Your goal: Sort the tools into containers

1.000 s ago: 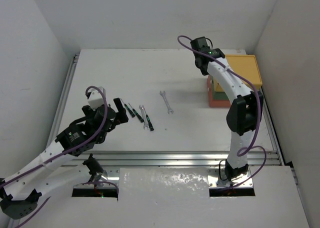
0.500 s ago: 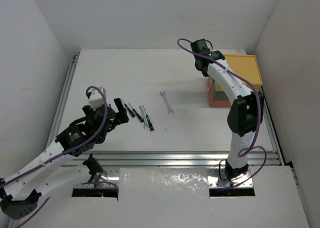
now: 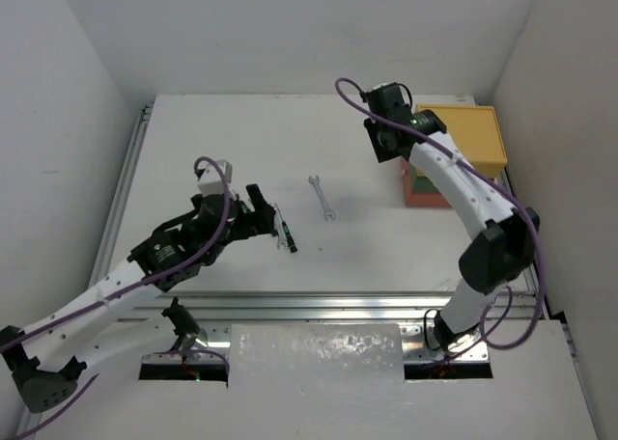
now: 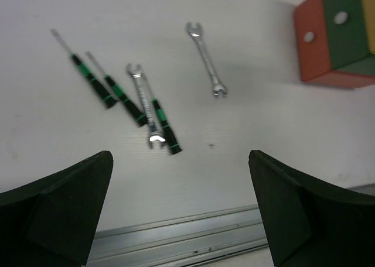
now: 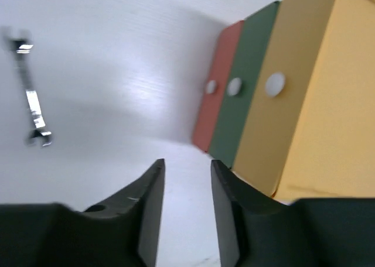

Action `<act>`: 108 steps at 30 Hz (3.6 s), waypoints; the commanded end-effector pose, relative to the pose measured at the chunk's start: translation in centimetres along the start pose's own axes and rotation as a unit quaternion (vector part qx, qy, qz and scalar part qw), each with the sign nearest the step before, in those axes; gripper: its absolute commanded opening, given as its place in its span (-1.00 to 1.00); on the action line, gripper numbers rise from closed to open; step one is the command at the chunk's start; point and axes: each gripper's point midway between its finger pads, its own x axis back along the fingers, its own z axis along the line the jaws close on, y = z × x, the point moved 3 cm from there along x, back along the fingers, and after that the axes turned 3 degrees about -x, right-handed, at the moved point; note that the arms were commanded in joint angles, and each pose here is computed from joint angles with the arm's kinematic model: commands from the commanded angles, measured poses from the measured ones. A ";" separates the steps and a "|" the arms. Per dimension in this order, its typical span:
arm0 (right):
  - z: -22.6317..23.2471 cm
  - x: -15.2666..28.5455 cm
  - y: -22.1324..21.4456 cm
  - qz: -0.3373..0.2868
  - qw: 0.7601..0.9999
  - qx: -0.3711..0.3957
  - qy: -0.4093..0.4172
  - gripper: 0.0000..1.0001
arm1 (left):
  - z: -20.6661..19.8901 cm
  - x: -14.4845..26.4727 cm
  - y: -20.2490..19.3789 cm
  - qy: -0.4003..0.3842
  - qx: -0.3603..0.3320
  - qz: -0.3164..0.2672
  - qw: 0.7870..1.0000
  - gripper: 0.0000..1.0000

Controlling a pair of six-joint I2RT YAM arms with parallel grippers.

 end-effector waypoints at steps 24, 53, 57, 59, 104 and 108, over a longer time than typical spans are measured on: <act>-0.9 27.2 -11.8 -0.262 0.881 -0.202 0.338 0.98 | -28.1 -26.9 1.8 -0.477 0.225 0.090 0.845 0.87; 0.7 27.5 -14.9 -0.229 0.873 -0.182 0.390 0.98 | -31.2 -34.7 -2.6 -0.531 0.271 0.138 0.791 0.20; 0.7 27.3 -15.3 -0.226 0.875 -0.181 0.387 0.98 | -31.9 -34.4 -2.7 -0.537 0.278 0.137 0.784 0.18; 0.7 27.3 -15.4 -0.224 0.876 -0.181 0.388 0.98 | -32.1 -34.3 -2.7 -0.537 0.281 0.136 0.783 0.10; 2.2 25.9 -15.7 -0.199 0.874 -0.173 0.409 0.98 | -23.5 -30.5 1.1 -0.500 0.288 0.070 0.814 -1.00; 2.4 25.6 -15.7 -0.196 0.874 -0.172 0.411 0.98 | -23.8 -30.0 1.8 -0.504 0.274 0.073 0.816 -0.76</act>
